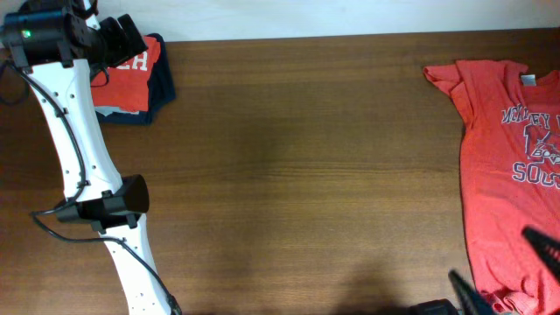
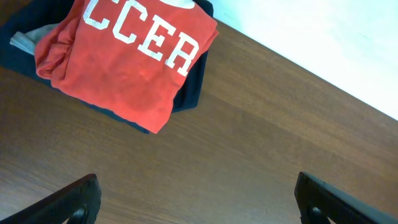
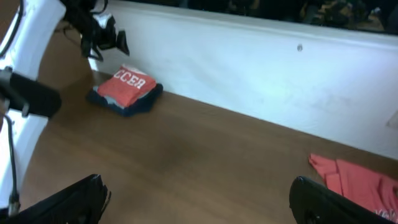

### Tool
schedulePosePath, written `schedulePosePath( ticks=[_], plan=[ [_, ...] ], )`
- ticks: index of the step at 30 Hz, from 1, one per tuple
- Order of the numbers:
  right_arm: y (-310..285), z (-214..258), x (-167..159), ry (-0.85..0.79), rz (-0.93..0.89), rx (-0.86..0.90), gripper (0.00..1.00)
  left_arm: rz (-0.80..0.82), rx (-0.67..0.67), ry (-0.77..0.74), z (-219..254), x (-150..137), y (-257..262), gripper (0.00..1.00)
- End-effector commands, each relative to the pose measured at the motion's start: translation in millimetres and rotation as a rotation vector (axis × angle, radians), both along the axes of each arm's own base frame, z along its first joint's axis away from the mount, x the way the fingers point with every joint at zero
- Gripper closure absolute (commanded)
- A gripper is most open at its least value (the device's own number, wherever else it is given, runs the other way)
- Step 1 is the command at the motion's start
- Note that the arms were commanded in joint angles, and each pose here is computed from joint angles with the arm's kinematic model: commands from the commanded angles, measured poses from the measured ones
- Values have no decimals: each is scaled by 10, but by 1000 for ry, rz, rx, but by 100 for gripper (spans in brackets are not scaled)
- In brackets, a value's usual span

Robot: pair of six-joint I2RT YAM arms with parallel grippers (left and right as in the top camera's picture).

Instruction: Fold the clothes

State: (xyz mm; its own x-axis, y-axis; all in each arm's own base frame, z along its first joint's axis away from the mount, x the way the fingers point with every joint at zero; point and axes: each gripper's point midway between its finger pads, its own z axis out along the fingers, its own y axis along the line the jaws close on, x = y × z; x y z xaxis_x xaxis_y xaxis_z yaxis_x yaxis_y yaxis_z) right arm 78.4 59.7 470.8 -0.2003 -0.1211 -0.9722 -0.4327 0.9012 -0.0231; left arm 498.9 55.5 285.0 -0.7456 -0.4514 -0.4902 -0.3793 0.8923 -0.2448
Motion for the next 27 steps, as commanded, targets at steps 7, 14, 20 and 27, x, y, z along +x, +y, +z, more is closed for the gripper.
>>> schedulePosePath(
  ticks=[7, 14, 20, 27],
  plan=[
    [-131, -744, 81, -70, -77, -16, 1, -5, 15, 8, -25, 2, 14, 1],
    [-121, -1150, 528, -166, -117, -3, 1, -5, 15, 8, -25, 2, 14, 1],
    [-73, -1423, 918, -283, -130, 24, 1, -5, 15, 8, -25, 2, 14, 1],
    [-28, -1784, 1188, -374, -131, 46, 1, -5, 15, 8, -25, 2, 14, 1]
  ],
)
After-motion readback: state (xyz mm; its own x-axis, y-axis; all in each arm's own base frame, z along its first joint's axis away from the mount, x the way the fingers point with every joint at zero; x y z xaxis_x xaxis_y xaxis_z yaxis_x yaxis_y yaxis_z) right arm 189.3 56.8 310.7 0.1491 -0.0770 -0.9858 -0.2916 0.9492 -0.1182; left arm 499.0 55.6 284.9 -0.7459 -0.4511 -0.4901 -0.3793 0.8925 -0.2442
